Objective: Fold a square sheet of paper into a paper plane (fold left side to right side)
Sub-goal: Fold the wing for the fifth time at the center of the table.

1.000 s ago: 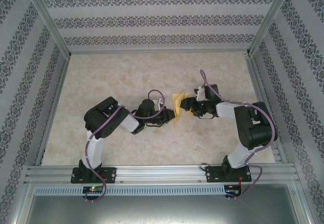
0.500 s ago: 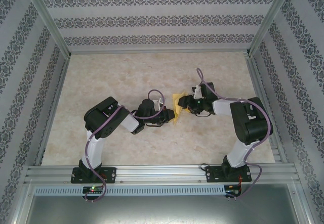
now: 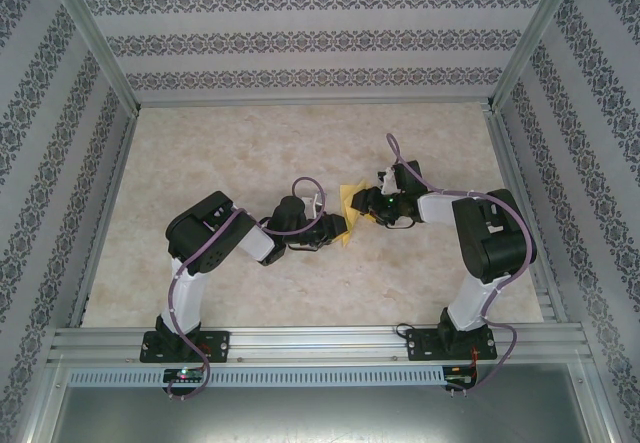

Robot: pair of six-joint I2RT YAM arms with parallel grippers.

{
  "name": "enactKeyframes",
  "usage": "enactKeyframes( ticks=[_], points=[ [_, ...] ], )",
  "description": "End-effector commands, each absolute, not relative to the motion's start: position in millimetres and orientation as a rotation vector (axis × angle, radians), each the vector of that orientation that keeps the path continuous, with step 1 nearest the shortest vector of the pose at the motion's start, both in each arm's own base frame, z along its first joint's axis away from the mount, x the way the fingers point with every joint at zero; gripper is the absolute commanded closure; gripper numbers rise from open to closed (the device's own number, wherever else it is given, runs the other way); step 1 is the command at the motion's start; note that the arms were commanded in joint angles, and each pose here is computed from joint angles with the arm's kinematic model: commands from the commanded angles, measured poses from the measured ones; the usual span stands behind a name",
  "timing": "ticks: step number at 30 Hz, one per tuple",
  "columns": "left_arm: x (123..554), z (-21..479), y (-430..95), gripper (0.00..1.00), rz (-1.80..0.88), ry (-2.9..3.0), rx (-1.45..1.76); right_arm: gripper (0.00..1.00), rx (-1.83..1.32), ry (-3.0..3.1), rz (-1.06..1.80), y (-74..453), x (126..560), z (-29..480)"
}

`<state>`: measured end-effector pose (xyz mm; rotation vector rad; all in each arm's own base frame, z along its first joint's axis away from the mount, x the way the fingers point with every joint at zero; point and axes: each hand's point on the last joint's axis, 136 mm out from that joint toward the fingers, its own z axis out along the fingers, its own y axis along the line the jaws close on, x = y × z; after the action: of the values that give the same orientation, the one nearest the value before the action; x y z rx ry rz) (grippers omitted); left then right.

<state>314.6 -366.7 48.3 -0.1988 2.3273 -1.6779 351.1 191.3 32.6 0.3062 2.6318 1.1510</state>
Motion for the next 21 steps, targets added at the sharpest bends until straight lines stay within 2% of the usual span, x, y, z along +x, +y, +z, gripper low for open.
enactKeyframes(
  ticks=[1,12,21],
  points=[
    [319,61,-363,0.72,-1.666,2.306,-0.153,0.50,0.331,2.714,1.080,188,342,10],
    [333,79,-335,0.57,-1.638,2.267,-0.191,0.50,0.325,2.716,1.080,189,342,11],
    [351,79,-337,0.54,-1.625,2.293,-0.166,0.50,0.323,2.717,1.081,189,342,11]
  ],
)
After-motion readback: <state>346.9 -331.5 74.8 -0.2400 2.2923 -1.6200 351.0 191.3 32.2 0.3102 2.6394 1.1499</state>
